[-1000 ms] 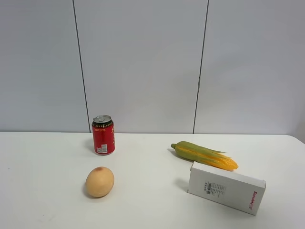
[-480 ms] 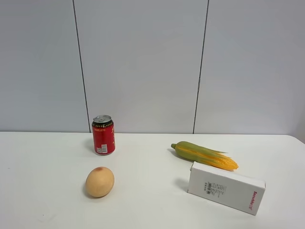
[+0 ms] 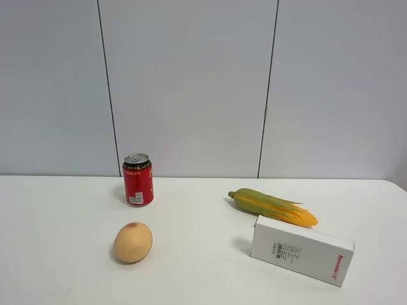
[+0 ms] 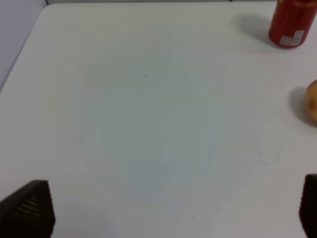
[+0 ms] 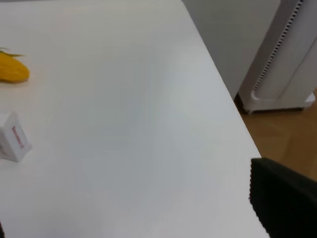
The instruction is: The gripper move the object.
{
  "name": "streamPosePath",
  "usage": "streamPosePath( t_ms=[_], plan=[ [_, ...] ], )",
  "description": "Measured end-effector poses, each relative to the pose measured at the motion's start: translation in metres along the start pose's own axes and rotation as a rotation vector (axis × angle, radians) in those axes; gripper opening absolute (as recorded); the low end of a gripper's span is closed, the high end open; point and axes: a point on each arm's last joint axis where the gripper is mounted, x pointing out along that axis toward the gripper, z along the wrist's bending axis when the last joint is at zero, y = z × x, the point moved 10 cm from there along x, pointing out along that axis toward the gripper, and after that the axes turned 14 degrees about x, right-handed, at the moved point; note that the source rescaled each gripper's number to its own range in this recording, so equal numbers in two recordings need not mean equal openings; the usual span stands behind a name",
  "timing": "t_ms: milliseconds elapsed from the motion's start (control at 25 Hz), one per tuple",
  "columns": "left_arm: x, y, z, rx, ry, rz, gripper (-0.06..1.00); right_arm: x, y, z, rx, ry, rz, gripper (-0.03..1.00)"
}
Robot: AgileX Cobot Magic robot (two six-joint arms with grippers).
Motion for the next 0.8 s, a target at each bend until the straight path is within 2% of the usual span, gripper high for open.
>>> streamPosePath(
  t_ms=[200, 800],
  plan=[
    [0.0000, 0.0000, 0.0000, 0.000, 0.000, 0.000, 1.00, 0.0001, 0.0002, 0.0023, -0.015, -0.018, 0.002, 1.00],
    [0.0000, 0.0000, 0.0000, 0.000, 0.000, 0.000, 1.00, 0.0002, -0.0013, -0.0033, 0.018, 0.009, -0.005, 1.00]
  ],
)
